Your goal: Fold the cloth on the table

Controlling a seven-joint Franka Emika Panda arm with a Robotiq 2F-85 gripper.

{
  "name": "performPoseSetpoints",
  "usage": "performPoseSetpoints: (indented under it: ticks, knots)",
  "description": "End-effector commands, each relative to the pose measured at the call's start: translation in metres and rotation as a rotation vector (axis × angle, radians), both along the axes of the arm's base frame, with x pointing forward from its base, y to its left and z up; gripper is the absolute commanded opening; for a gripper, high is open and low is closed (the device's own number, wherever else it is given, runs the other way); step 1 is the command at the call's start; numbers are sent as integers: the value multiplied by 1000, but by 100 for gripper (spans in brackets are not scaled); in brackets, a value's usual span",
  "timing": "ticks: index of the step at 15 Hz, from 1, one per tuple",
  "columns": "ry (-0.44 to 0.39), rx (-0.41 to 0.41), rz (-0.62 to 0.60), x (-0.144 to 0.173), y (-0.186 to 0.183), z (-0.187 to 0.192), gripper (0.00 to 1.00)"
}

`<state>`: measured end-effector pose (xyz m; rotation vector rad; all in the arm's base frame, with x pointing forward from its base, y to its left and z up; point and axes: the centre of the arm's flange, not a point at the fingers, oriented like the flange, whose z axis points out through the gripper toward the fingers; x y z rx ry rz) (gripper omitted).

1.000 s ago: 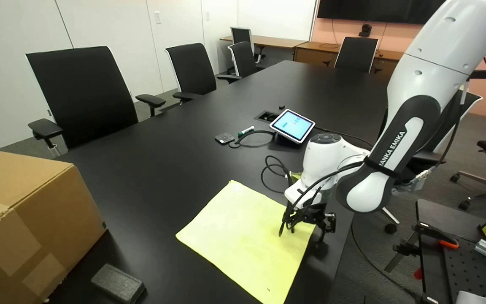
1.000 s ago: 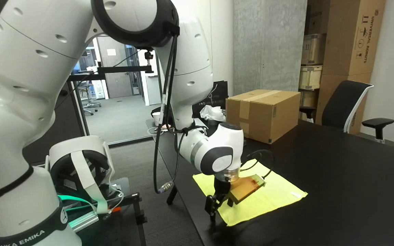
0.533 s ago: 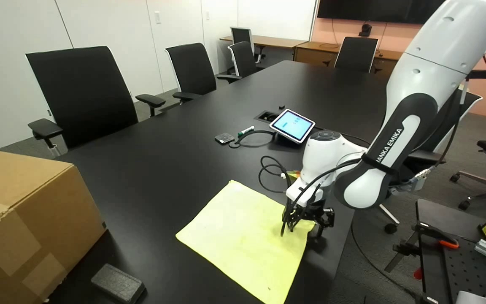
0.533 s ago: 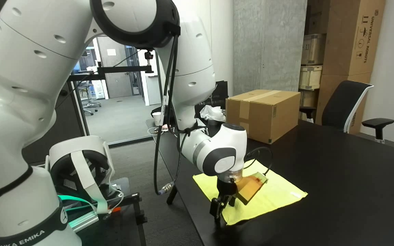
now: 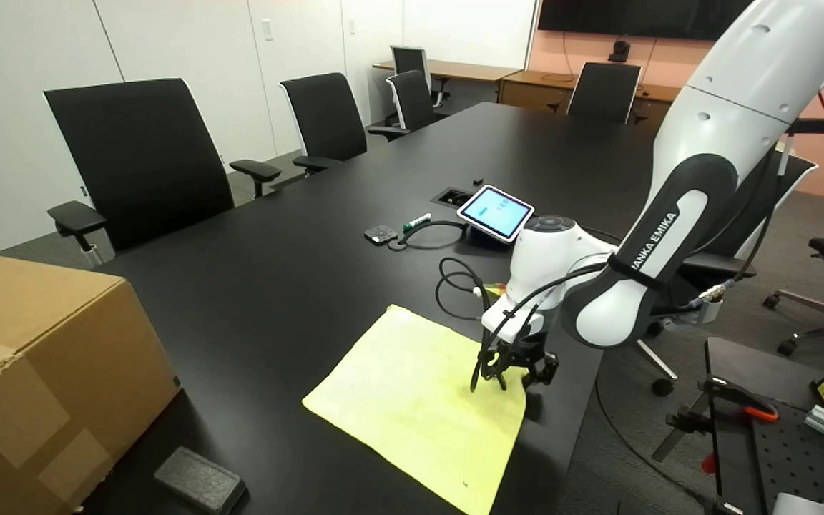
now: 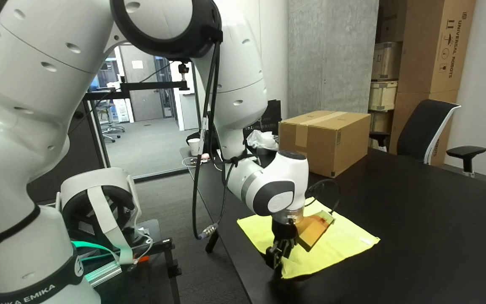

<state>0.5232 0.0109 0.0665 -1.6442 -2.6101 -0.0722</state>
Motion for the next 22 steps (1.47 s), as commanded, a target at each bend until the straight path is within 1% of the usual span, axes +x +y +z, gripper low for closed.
performPoseSetpoints:
  ticks: [1,3,4,5,8,11,14,15,19,22]
  knots:
    - [3,6,-12,1,-6,5,10]
    - [10,-1,-33,0,-8,12,6]
    - [13,-5,-49,0,-10,14,6]
    - [18,-9,-67,-1,-11,16,10]
    - [50,-26,-146,-2,-19,28,10]
    - [90,-56,-258,0,-30,47,10]
    - [114,-87,-341,12,-36,62,10]
    - [109,-94,-370,19,-35,64,9]
    - [116,-132,-482,47,-27,75,9]
    - [132,-176,-586,71,-15,89,10]
